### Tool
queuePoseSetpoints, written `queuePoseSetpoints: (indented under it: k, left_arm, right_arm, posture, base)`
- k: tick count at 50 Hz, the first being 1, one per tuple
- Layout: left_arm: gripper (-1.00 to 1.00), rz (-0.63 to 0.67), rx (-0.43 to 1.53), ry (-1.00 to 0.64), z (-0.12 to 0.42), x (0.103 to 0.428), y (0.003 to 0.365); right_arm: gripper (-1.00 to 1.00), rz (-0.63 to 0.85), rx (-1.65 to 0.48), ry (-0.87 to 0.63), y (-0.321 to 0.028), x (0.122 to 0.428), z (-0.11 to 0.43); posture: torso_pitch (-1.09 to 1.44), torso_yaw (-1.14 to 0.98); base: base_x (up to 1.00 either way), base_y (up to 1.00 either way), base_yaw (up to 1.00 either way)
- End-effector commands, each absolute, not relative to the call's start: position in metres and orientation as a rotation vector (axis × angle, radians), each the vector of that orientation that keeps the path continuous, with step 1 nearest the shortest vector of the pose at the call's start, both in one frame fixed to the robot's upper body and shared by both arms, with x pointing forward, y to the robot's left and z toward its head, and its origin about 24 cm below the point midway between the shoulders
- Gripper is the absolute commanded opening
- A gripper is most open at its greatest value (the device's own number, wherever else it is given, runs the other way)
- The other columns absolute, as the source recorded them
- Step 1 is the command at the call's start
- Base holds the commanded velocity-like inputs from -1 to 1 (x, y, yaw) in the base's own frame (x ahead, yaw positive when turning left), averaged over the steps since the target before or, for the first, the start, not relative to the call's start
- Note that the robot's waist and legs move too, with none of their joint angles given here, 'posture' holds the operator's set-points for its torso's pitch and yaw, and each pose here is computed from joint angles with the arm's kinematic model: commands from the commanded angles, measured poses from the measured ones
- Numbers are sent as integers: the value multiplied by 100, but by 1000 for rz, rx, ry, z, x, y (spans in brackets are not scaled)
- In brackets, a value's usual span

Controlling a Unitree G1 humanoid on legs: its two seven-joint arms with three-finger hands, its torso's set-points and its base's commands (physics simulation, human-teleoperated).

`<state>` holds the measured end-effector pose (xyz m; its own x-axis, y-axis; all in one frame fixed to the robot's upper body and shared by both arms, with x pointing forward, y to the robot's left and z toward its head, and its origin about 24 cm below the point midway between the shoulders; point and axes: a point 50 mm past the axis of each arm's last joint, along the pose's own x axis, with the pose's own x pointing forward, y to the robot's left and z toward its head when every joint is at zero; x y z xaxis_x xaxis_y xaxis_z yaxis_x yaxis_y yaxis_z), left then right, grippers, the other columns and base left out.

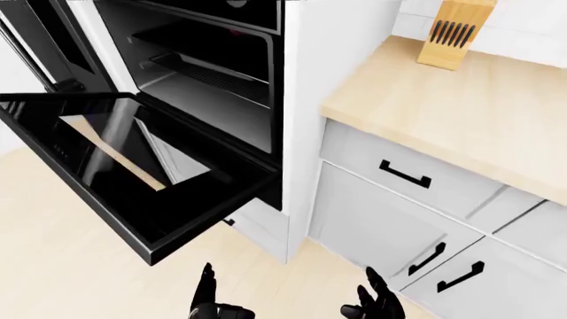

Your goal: Close the oven door.

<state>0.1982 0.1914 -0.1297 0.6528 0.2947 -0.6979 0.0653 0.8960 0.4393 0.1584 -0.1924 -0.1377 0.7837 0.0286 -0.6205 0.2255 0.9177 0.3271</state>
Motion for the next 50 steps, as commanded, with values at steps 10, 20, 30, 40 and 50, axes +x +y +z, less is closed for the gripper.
queuePoseSetpoints:
  k: [10, 20, 30, 40, 50]
  left_arm:
    - [100, 158, 467, 801, -122, 210, 197]
    - [100, 157, 467, 802, -122, 210, 197]
    - [100, 157, 467, 801, -122, 210, 197]
    - [100, 157, 467, 802, -122, 210, 197]
    - [100, 156, 469, 803, -122, 210, 196]
  right_arm:
    - [100, -110, 404, 628, -194, 166, -133]
    - [100, -121, 458, 677, -194, 153, -140]
    - [100, -144, 503, 718, -195, 141, -145]
    - [100, -135, 512, 728, -193, 141, -146]
    - [100, -135, 510, 716, -195, 142, -145]
  posture:
    - [0, 0]
    - [0, 0]
    - [0, 0]
    - [0, 0]
    - [0, 0]
  base:
    - [0, 0, 0]
    - [0, 0, 0]
    - [0, 0, 0]
    - [0, 0, 0]
    - [5, 0, 0]
